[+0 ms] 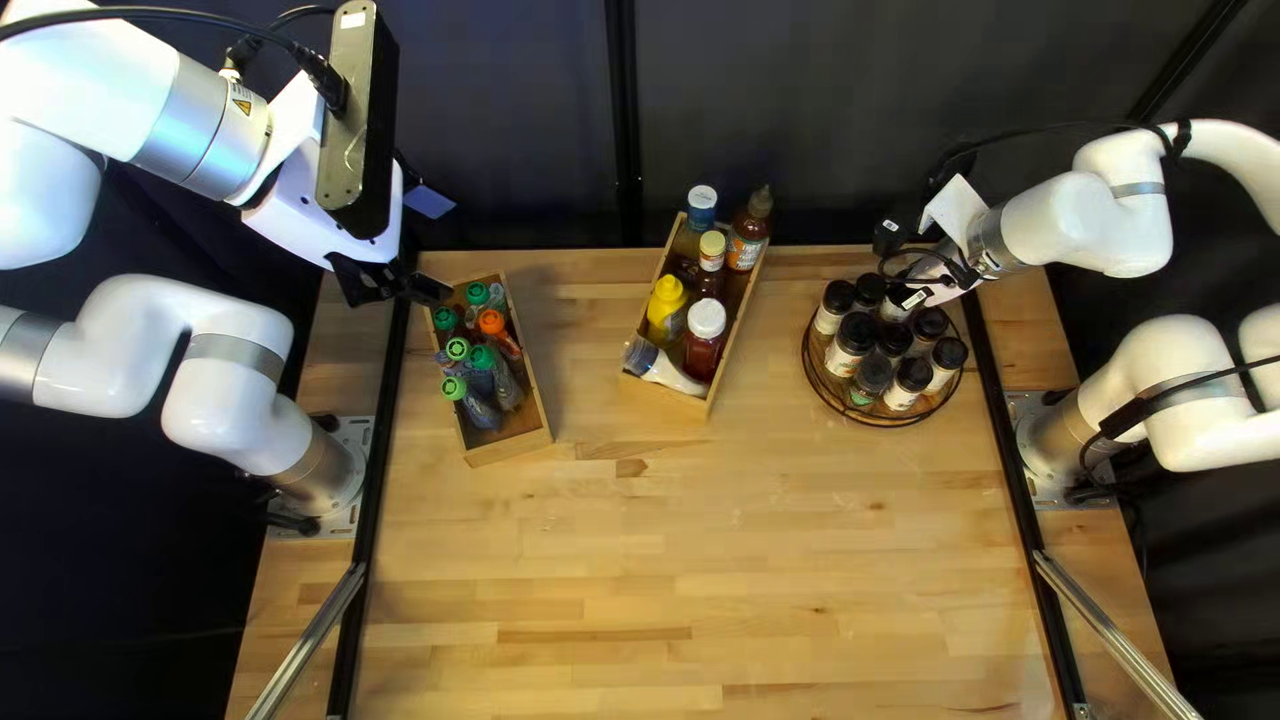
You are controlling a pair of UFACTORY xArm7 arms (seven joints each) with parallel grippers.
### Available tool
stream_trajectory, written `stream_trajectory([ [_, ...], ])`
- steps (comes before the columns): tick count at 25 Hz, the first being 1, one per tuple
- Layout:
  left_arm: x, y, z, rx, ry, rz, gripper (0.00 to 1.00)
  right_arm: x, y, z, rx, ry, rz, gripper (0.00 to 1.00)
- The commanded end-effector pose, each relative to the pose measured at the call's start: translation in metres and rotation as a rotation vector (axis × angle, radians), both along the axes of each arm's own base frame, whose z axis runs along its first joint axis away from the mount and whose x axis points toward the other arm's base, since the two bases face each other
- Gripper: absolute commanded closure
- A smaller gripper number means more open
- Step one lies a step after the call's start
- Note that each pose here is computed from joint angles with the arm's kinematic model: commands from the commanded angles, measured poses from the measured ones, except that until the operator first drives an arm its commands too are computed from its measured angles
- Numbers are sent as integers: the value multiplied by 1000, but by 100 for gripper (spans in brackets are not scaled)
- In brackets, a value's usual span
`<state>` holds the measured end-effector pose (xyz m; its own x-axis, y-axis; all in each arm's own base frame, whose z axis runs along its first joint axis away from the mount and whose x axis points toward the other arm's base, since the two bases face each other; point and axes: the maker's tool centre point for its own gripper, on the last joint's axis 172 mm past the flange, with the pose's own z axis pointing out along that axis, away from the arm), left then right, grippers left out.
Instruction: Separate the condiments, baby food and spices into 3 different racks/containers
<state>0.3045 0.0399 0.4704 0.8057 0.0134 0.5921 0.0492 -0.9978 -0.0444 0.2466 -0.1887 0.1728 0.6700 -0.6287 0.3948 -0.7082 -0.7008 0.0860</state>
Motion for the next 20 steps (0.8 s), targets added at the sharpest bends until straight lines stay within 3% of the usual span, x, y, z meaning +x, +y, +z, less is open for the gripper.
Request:
stream_trajectory([
  [1, 0, 0, 0, 0, 0, 0, 0, 0, 4, 3, 1, -1, 0, 12],
  [9, 0, 0, 0, 0, 0, 0, 0, 7, 15, 18, -8, -10, 24, 0],
  [12, 0, 0, 0, 0, 0, 0, 0, 21, 29, 31, -1, -12, 65, 0],
  [20, 0, 0, 0, 0, 0, 0, 0, 67, 88, 73, 15, -80, 368, 0],
])
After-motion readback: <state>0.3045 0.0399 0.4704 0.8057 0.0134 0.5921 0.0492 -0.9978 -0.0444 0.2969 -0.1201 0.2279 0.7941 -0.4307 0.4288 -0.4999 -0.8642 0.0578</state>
